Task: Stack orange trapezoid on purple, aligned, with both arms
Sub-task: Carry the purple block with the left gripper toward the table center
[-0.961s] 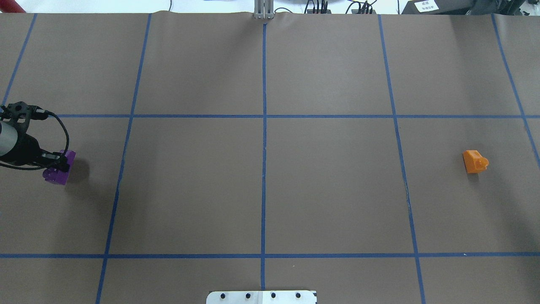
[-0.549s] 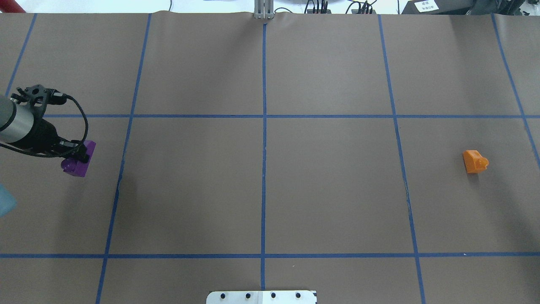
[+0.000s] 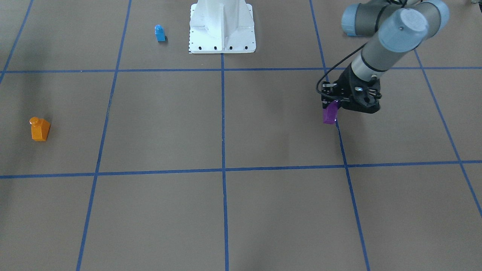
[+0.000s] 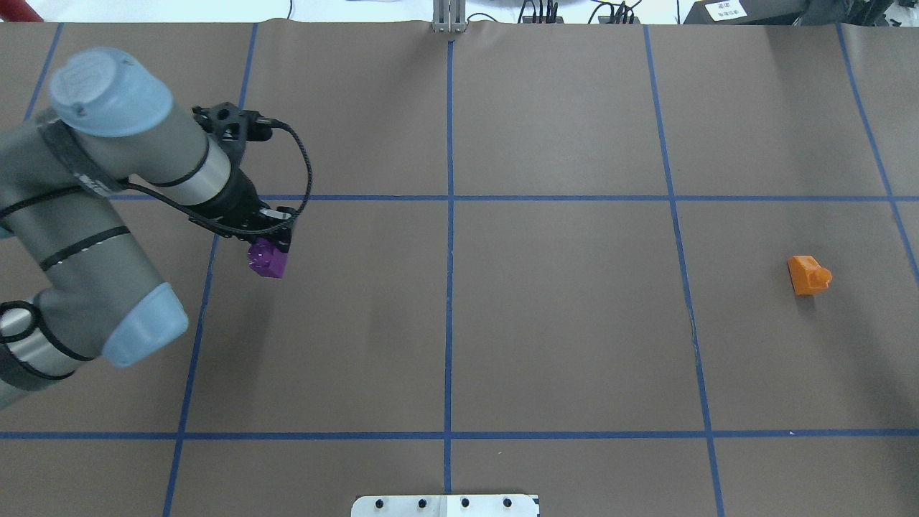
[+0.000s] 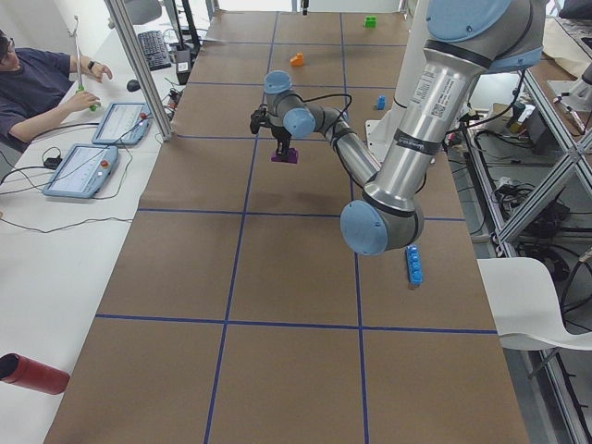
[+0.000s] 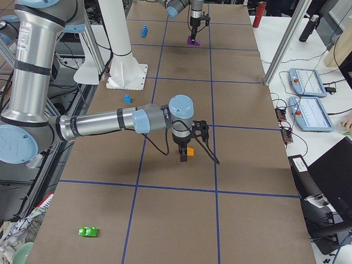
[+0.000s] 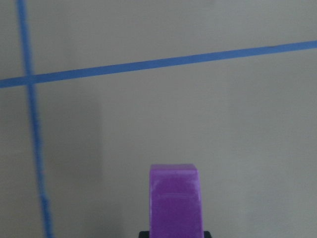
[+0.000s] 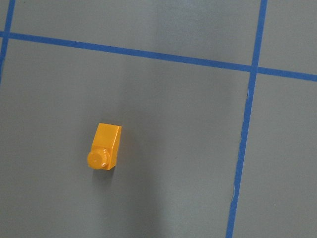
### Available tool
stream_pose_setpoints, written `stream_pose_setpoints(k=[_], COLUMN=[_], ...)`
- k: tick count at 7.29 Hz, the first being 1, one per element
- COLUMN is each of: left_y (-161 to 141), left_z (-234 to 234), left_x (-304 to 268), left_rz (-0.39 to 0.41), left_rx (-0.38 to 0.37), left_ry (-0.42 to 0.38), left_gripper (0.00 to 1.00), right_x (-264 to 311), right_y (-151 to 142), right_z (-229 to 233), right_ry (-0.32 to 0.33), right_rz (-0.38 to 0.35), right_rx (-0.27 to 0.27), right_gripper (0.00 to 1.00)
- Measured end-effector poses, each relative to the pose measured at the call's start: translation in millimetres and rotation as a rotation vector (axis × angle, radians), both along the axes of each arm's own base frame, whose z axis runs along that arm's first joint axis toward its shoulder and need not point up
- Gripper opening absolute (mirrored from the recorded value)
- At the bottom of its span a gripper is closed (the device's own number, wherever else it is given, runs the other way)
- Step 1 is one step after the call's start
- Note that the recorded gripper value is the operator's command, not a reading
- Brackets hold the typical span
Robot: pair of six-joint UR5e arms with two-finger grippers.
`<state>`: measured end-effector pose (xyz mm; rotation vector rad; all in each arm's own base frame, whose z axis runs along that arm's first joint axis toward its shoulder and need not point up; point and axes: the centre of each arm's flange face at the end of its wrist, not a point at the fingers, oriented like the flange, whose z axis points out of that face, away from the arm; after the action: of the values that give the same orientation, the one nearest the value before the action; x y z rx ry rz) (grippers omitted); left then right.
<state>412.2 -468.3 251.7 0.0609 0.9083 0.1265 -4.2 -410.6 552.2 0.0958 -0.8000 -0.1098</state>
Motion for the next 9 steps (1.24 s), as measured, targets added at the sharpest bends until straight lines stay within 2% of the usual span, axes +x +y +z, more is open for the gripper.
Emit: stream_pose_setpoints(k=[2,4,7,9], left_y=[-3.8,-5.2,-2.8,1.4], left_z=[-60.0,-98.3,-95.1,-84.5], left_x=[84.7,154.2,208.3,223.0], left_rz=[-0.041,-0.07,-0.068,-0.054], left_rx=[-0.052,-0.094,-0.111,-0.106], left_ry=[-0.005,-0.035,-0.057,-0.064], left_gripper=[0.0,0.0,0.0,0.0], right_x=[0.2,0.1,0.0,0.1], right_y=[0.0,-0.4,-0.5,-0.5], right_z=[0.5,0.8,1.1,1.2], right_ry=[0.0,0.001,0.002,0.003], right_rz=[0.0,0.0,0.0,0.0], right_rx=[-0.001,-0.001,-0.001,0.0], right_gripper=[1.0,1.0,1.0,1.0])
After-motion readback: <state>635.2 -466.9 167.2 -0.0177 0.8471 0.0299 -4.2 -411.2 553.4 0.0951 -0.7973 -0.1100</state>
